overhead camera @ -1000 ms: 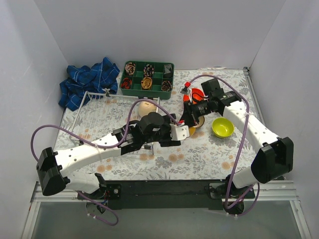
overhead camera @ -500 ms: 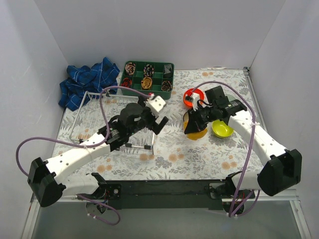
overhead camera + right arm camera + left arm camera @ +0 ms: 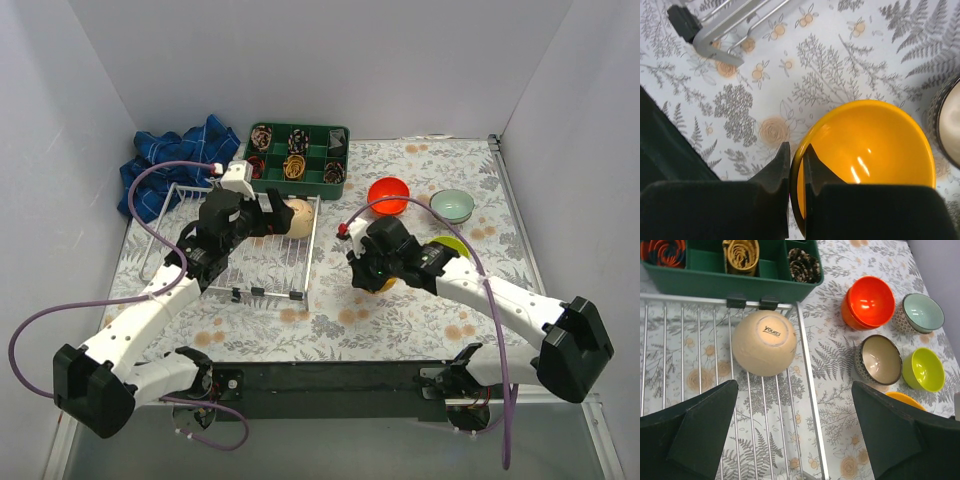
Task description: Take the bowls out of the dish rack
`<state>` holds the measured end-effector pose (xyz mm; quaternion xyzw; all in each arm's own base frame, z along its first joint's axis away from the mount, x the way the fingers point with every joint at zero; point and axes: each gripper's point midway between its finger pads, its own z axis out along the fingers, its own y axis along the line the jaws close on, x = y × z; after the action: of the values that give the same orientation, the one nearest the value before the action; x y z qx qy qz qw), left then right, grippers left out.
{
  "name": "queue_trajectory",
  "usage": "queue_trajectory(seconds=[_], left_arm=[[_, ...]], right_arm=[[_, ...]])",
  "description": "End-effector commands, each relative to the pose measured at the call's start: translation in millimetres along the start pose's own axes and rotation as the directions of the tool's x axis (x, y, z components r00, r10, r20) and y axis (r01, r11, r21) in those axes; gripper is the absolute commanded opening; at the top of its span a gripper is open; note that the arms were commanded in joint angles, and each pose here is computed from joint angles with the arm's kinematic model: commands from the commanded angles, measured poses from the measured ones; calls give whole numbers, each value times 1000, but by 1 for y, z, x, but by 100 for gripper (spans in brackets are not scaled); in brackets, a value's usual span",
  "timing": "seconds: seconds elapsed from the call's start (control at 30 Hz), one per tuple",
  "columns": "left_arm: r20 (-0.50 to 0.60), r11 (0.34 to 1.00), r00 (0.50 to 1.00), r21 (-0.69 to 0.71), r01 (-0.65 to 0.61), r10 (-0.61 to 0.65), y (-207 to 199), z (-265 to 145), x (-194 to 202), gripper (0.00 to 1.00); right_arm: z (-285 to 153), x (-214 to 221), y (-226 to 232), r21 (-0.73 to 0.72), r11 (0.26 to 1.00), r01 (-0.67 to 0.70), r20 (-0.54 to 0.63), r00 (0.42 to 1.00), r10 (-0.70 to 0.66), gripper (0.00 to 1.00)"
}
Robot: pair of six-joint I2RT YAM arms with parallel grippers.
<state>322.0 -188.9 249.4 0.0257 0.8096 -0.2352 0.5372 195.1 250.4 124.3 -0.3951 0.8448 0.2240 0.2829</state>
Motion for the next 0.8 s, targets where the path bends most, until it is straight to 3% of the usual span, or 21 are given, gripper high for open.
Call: queue_trajectory(seconds=[0.0, 0.27, 0.43, 0.67, 0.77], left_arm=[[-51, 988, 988, -42, 145, -147, 11, -2, 8, 98], [-77, 986, 984, -73, 153, -158, 19, -1, 13, 98], [-111, 985, 980, -75, 156, -163, 18, 1, 17, 98], [-190, 962, 943, -74, 263, -273, 9, 17, 34, 98], [-202, 945, 923, -93, 314, -326, 11, 26, 35, 98]], right_arm=[[13, -54, -10, 150, 988, 36, 183, 981, -63, 1], [48, -44, -4, 196, 979, 63, 157, 983, -95, 1], [62, -38, -15, 253, 967, 21, 198, 978, -73, 1], [76, -14, -34, 338, 940, -40, 208, 978, -33, 17], [78, -5, -35, 344, 938, -31, 187, 982, -36, 30]])
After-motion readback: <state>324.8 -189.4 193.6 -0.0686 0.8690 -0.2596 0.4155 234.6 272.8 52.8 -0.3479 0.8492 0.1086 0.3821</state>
